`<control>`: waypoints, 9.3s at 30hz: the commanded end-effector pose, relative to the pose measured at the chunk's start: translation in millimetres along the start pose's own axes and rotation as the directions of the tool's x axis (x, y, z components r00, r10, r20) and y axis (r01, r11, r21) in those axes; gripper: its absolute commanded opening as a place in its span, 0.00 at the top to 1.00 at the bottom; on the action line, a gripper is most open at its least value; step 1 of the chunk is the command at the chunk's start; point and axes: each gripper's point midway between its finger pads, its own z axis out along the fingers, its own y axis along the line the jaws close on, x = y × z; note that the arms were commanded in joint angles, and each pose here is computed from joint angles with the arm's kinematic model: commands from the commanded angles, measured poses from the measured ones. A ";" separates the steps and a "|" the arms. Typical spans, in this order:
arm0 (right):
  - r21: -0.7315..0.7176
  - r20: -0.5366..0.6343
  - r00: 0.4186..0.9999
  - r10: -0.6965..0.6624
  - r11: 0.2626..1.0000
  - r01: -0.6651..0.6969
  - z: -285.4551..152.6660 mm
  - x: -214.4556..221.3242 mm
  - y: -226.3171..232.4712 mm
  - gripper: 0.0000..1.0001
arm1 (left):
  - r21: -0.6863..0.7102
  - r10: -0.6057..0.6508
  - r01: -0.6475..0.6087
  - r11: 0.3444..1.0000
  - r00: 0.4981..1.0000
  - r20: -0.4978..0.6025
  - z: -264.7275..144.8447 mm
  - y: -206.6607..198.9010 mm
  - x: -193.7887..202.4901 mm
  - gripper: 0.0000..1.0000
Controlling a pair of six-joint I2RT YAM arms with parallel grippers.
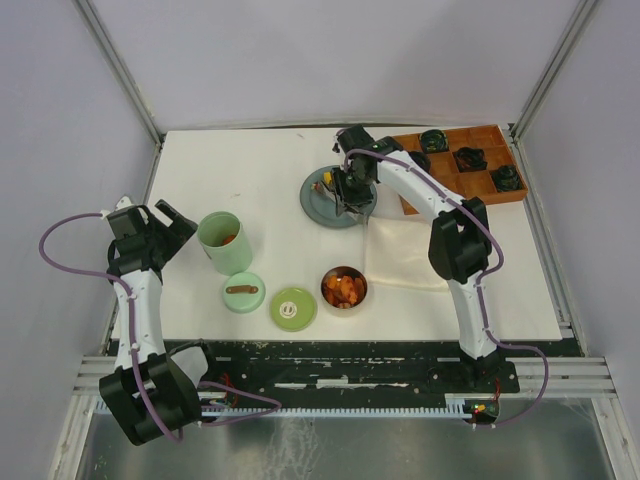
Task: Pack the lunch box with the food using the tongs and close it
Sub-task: Pick up the fake food from the plate, then place the fake food in the packing box, then pick up the fake food from the plate, then place the fake food in the packing box.
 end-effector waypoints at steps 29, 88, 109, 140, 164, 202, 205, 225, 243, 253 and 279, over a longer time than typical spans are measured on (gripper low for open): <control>-0.144 0.189 0.980 0.069 0.989 -0.041 -62.7 -17.8 30.5 0.66 | 0.043 -0.017 0.016 0.999 0.999 0.028 -0.4 -9.0 -7.5 0.00; -0.462 0.162 0.891 -0.424 0.765 0.449 -106.1 53.0 222.3 0.64 | 0.045 -0.018 0.017 0.999 0.999 0.026 -0.6 -9.5 -7.2 0.00; -0.455 0.227 0.889 -0.399 0.763 0.459 -117.8 44.6 227.7 0.54 | 0.046 -0.018 0.017 0.999 1.000 0.025 -0.3 -9.6 -7.0 0.00; 0.040 0.229 0.971 0.064 0.996 -0.075 -97.1 -10.8 -7.6 0.52 | 0.047 -0.019 0.018 0.999 1.000 0.024 0.0 -9.6 -6.9 0.00; 0.099 0.134 0.991 -0.014 0.995 0.000 -40.7 -52.8 -12.9 0.49 | 0.045 -0.017 0.016 0.999 1.000 0.019 1.1 -9.5 -6.3 0.00; 0.018 0.081 0.992 0.099 0.995 -0.101 -1.5 -41.3 -9.5 0.58 | 0.047 -0.017 0.016 0.999 1.000 0.019 0.7 -9.7 -6.4 0.00; -0.013 0.110 0.986 0.123 0.992 -0.122 -16.8 -38.6 -4.0 0.59 | 0.048 -0.017 0.016 0.999 1.000 0.019 0.8 -9.9 -6.3 0.00; -0.211 0.116 0.987 0.108 0.974 -0.082 -68.4 -18.1 32.1 0.60 | 0.051 -0.016 0.015 0.999 1.000 0.020 0.3 -10.3 -6.1 0.00; -0.540 0.184 0.983 0.024 0.838 0.080 -131.2 -15.7 119.0 0.60 | 0.049 -0.018 0.017 0.999 1.000 0.017 0.8 -9.8 -5.6 0.00; -0.584 0.200 0.946 -0.256 0.744 0.325 -145.6 23.5 197.7 0.59 | 0.046 -0.017 0.016 0.999 1.000 0.022 0.0 -9.6 -6.5 0.00; -0.545 0.153 0.900 -0.409 0.724 0.422 -106.8 52.6 243.5 0.57 | 0.047 -0.019 0.018 0.999 1.000 0.022 0.0 -9.7 -6.5 0.00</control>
